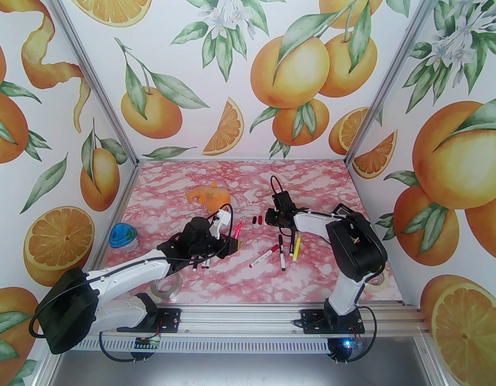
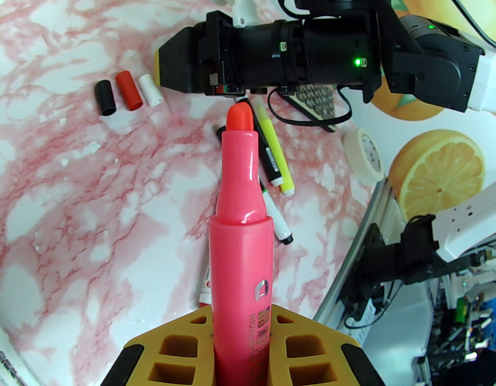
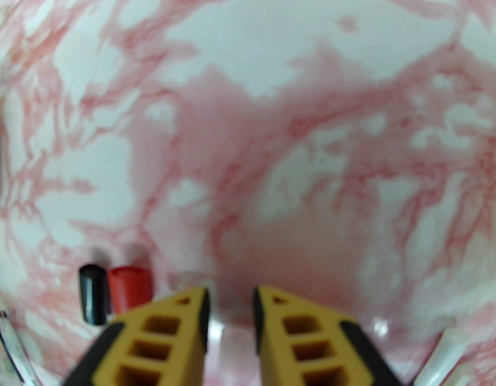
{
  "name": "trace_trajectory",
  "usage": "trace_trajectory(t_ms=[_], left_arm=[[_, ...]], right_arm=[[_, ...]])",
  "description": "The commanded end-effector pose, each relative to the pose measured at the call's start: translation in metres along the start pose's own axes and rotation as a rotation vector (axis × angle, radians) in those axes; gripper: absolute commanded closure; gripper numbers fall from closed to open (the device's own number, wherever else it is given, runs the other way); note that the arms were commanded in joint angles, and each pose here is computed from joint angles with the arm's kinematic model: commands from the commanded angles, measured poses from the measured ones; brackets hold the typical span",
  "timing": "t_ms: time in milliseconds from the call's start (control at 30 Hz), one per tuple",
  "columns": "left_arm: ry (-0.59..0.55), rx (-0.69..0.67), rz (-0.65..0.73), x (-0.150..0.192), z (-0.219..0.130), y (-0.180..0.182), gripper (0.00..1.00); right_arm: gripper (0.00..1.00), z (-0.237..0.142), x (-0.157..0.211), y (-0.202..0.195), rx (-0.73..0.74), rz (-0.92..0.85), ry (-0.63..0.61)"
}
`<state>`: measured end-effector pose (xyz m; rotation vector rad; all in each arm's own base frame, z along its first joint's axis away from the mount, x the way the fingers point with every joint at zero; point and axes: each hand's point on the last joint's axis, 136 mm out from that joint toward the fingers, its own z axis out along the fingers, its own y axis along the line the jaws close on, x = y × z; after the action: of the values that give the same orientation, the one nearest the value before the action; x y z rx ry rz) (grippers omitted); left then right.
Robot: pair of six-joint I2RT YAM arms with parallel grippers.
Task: Open the pen caps
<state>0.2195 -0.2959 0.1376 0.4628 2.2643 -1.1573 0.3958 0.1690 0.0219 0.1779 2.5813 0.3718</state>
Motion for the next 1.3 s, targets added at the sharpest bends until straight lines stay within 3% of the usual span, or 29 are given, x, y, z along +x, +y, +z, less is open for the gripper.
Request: trace_trajectory(t_ms=[0, 267, 500, 633, 800, 1000, 1267], left_arm=[[-0.012, 0.014, -0.002, -0.001, -0.001, -0.001, 0.95], [0.035, -0.163, -0.044, 0.021, 0.002, 0.033, 0.95], [0.06, -0.363, -0.061, 0.032, 0.002, 0.051, 0.95], [0.068, -0.44, -0.085, 0.038, 0.0, 0.061, 0.95], [0.082, -0.525, -0.118, 0.046, -0.007, 0.074, 0.94], [0.115, -0.617, -0.113, 0.051, -0.009, 0.089, 0.92], [0.14, -0.676, -0.128, 0.056, 0.0, 0.101, 0.9]], right_arm=[[0.73, -0.002, -0.014, 0.003, 0.012, -0.009, -0.039], [0.69, -0.037, -0.01, 0.015, -0.036, -0.061, -0.077], [0.6, -0.073, 0.018, 0.037, -0.119, -0.125, -0.091], [0.51, -0.098, 0.037, 0.048, -0.175, -0.169, -0.096], [0.3, -0.128, 0.061, 0.06, -0.289, -0.193, -0.089], [0.12, -0.152, 0.088, 0.069, -0.417, -0.206, -0.05], [0.0, -0.167, 0.108, 0.086, -0.573, -0.223, 0.005]])
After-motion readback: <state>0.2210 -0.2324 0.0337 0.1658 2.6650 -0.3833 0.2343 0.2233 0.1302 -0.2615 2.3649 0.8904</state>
